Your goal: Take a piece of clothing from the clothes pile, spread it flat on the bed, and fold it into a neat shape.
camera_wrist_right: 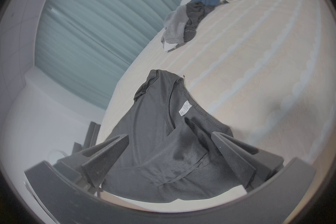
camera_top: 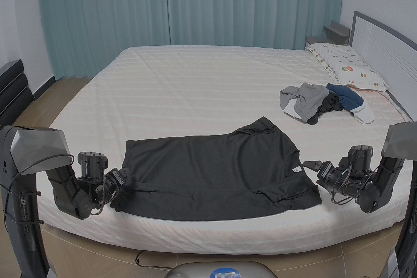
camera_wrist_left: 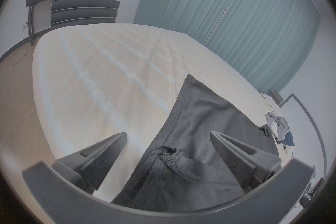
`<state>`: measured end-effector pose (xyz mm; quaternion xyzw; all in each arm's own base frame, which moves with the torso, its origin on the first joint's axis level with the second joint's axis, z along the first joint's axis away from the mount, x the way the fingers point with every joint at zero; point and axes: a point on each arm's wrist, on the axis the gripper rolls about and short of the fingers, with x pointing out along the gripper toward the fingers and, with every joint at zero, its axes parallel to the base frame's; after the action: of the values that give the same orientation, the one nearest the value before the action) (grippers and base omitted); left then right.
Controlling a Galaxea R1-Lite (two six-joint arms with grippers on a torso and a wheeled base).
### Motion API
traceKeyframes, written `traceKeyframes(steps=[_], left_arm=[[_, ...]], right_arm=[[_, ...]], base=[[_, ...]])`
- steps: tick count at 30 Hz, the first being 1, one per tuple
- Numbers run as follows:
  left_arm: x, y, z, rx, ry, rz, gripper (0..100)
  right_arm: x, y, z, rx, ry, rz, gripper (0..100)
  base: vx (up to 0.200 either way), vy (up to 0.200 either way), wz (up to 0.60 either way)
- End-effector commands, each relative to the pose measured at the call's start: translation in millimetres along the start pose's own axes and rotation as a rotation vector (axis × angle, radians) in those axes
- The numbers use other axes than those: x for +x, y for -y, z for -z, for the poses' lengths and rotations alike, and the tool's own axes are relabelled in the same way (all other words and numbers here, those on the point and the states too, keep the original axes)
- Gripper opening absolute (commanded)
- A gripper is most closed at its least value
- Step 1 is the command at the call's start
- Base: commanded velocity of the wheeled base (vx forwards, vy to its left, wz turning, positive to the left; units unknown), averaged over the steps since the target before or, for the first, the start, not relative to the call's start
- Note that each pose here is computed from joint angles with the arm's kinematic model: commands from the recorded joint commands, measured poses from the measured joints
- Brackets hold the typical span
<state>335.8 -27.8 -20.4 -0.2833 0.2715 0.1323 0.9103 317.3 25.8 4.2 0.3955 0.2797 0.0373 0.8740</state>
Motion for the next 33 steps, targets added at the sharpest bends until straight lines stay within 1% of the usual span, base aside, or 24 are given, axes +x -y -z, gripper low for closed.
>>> traceKeyframes(steps=[1, 2, 4, 7, 11, 13, 18, 19, 21, 24, 26, 29, 30, 33], left_arm=[[-18, 0, -18, -0.031, 0.045, 0.016, 100], [-21, 0, -18, -0.048, 0.049, 0.022, 100], [-23, 1, -21, -0.091, 0.058, 0.027, 100], [-26, 2, -24, -0.159, 0.062, 0.041, 100], [-27, 0, -25, -0.17, 0.051, 0.047, 100], [-28, -3, -20, -0.167, 0.025, 0.044, 100], [-32, -5, -15, -0.158, 0.009, 0.038, 100], [-33, -5, -15, -0.162, 0.01, 0.039, 100], [-34, -5, -15, -0.163, 0.01, 0.045, 100], [-34, -7, -9, -0.168, -0.024, 0.048, 100], [-34, -7, -9, -0.184, -0.045, 0.064, 100], [-35, -7, -6, -0.224, -0.085, 0.087, 100], [-35, -6, -4, -0.249, -0.108, 0.1, 100], [-35, -5, -4, -0.289, -0.139, 0.123, 100]], right_arm=[[-8, -6, -3, 0.083, 0.012, -0.015, 100], [-8, -4, -2, 0.117, 0.008, -0.009, 100], [-8, -1, -1, 0.16, 0.005, 0.002, 100], [-9, 1, 0, 0.204, -0.015, 0.003, 100], [-12, 1, 3, 0.213, -0.033, 0.0, 100], [-16, -3, 6, 0.209, -0.035, -0.001, 100], [-26, -15, 5, 0.196, -0.035, -0.021, 100], [-29, -21, 6, 0.192, -0.05, -0.025, 100], [-30, -26, 8, 0.194, -0.075, -0.013, 100], [-31, -34, 19, 0.197, -0.127, 0.016, 100], [-33, -35, 24, 0.222, -0.135, 0.036, 100], [-29, -35, 31, 0.292, -0.136, 0.065, 100], [-25, -32, 34, 0.316, -0.138, 0.083, 100], [-23, -29, 33, 0.321, -0.135, 0.092, 100]], base=[[0.0, 0.0, 0.0], [0.0, 0.0, 0.0], [0.0, 0.0, 0.0], [0.0, 0.0, 0.0], [0.0, 0.0, 0.0], [0.0, 0.0, 0.0], [0.0, 0.0, 0.0], [0.0, 0.0, 0.0], [0.0, 0.0, 0.0], [0.0, 0.0, 0.0], [0.0, 0.0, 0.0], [0.0, 0.0, 0.0], [0.0, 0.0, 0.0], [0.0, 0.0, 0.0]])
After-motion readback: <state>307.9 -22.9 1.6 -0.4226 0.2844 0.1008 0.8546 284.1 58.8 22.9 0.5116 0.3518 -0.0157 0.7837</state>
